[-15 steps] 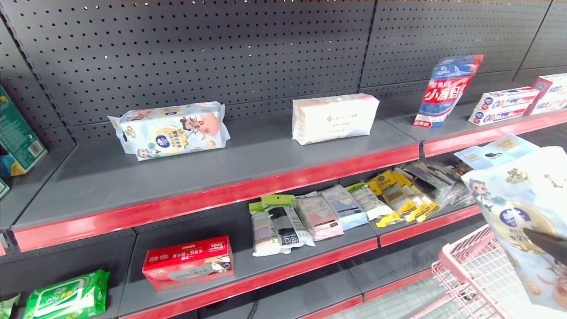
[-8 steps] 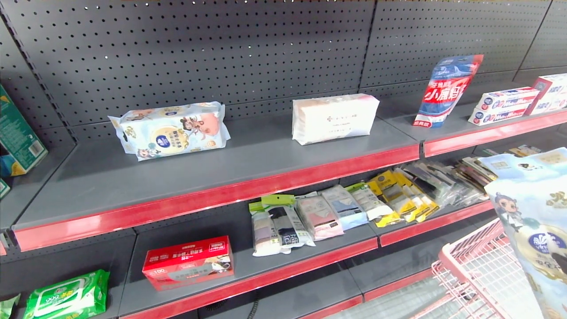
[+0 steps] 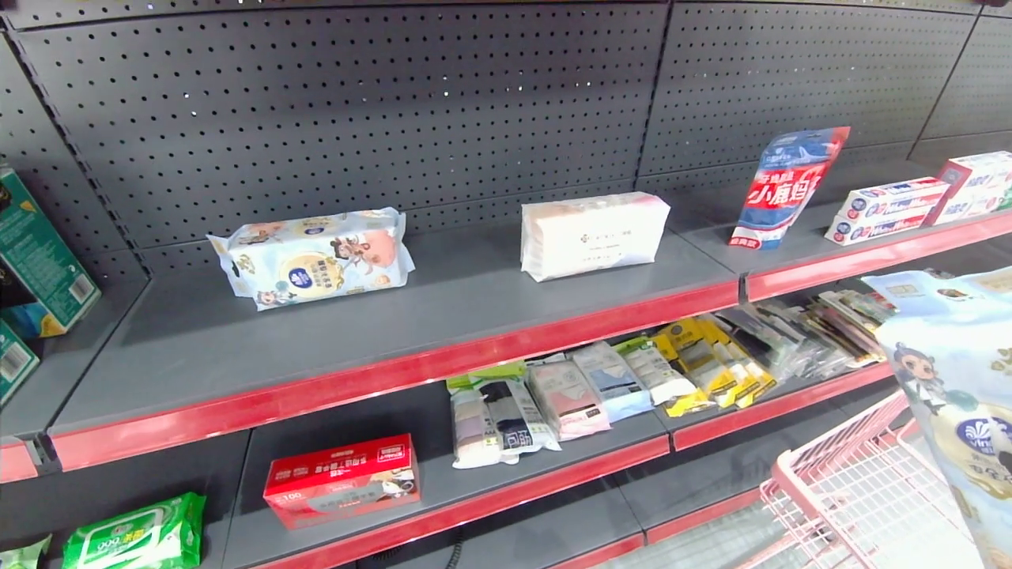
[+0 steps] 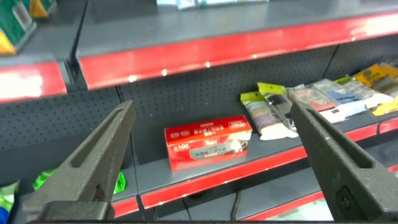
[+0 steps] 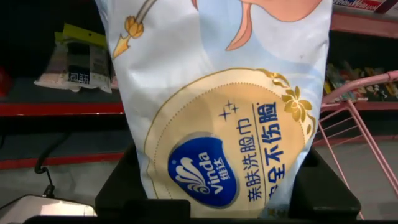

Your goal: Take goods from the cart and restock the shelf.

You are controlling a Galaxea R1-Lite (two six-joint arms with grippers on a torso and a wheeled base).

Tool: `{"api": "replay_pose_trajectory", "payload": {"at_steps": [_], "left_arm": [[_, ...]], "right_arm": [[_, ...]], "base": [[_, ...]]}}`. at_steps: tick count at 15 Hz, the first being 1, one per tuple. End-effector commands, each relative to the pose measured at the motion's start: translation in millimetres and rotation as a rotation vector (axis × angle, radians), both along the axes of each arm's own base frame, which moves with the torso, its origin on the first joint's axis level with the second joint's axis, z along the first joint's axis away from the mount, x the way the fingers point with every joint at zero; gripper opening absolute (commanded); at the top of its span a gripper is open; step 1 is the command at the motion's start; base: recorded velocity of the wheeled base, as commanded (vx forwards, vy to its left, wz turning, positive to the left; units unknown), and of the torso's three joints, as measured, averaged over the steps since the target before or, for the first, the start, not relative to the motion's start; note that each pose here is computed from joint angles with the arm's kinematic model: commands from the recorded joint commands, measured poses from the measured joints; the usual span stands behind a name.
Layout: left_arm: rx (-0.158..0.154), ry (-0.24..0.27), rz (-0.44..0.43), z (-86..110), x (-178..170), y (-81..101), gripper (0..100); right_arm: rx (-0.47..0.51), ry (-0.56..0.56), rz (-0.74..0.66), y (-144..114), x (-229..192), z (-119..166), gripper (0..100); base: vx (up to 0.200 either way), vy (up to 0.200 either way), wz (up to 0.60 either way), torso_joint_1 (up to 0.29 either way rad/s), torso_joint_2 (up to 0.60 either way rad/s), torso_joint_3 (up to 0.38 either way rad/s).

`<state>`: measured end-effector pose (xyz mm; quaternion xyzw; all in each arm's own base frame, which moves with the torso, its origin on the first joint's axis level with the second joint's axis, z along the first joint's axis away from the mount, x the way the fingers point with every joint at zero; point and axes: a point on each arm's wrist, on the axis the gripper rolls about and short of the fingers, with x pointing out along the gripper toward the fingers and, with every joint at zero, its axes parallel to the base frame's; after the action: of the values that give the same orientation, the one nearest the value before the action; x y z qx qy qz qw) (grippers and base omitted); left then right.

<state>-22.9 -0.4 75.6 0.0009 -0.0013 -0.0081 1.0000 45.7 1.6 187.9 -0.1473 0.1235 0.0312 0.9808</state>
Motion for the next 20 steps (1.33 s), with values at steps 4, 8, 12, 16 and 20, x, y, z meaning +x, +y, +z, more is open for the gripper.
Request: {"api": "replay_pose_trajectory", "payload": {"at_steps": [4,8,12,16,20], "left_arm": [[0.000,0.001,0.001,0.1,0,0.0,100],[0.000,0.001,0.001,0.1,0,0.0,100],[0.000,0.001,0.001,0.1,0,0.0,100],[0.000,0.001,0.001,0.1,0,0.0,100],[0.000,0.001,0.001,0.1,0,0.0,100]], "right_arm": [[-0.014,0.011,0.004,0,9,7,0],[-0.015,0.021,0.009,1,20,16,0],[-0.022,0.038,0.022,2,27,18,0],[-0.028,0.061,0.025,2,30,16,0],[-0.045,0.077,0.022,2,32,13,0]], "base": [[0.000,0.000,0.00,0.194,-0.41,-0.223],[0.000,0.000,0.00,0.171,-0.36,-0.194],[0.000,0.000,0.00,0.173,-0.35,-0.185],[0.000,0.000,0.00,0.166,-0.34,-0.179],[0.000,0.000,0.00,0.145,-0.30,-0.157]]}}
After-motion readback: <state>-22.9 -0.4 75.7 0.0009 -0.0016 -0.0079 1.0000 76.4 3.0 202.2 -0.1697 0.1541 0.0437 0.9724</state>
